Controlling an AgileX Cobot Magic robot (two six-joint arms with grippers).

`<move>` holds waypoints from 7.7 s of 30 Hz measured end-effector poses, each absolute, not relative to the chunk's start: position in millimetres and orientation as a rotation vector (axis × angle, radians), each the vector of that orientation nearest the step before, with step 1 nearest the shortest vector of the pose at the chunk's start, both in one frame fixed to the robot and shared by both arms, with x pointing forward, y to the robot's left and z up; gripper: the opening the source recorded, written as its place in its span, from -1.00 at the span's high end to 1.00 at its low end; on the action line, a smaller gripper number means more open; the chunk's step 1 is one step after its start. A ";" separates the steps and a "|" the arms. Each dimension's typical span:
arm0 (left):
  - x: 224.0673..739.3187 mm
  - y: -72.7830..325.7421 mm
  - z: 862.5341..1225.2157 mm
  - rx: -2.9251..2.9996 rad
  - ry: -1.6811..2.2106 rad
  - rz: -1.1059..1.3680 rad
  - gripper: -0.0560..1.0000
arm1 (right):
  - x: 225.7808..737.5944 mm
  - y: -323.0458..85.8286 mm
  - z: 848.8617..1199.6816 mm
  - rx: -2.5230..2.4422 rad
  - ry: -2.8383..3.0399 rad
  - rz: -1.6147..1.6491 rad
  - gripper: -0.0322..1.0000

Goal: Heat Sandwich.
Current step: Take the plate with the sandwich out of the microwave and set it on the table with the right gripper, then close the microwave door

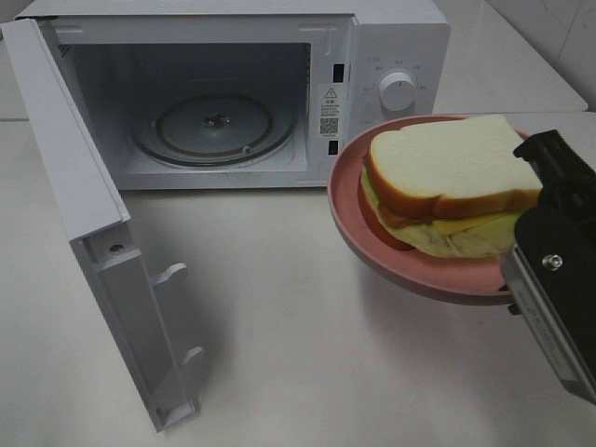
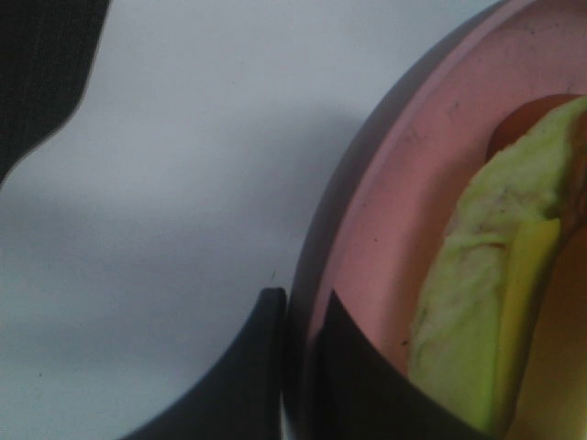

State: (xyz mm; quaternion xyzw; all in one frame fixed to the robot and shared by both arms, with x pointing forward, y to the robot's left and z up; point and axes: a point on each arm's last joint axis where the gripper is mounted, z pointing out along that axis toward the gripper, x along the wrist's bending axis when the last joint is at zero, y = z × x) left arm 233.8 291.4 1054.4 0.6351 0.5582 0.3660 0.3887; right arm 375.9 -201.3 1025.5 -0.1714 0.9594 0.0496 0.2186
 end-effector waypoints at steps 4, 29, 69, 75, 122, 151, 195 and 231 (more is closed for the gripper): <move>233.8 291.4 1054.4 1.615 1.420 0.931 -0.98 | 374.3 -208.9 1028.8 -0.330 2.664 0.097 0.84; 233.8 291.4 1054.4 1.615 1.420 0.931 -0.98 | 376.1 -232.1 1030.7 0.616 2.574 -0.018 0.84; 233.8 291.4 1054.4 1.615 1.420 0.931 -0.98 | 394.9 -232.3 1011.7 1.333 2.228 -0.118 0.84; 233.8 291.4 1054.4 1.615 1.420 0.931 -0.98 | 405.6 -225.9 1000.0 1.345 2.214 -0.136 0.84; 233.8 291.4 1054.4 1.615 1.420 0.931 -0.98 | 485.5 -267.3 909.1 1.604 2.058 -0.189 0.84; 233.8 291.4 1054.4 1.615 1.420 0.931 -0.98 | 491.1 -262.9 874.1 1.582 2.135 -0.219 0.84; 233.8 291.4 1054.4 1.615 1.420 0.931 -0.98 | 427.1 -258.2 987.2 1.759 2.227 0.107 -0.57; 233.8 291.4 1054.4 1.615 1.420 0.931 -0.98 | 259.0 -307.2 1072.5 1.703 1.811 0.698 -0.55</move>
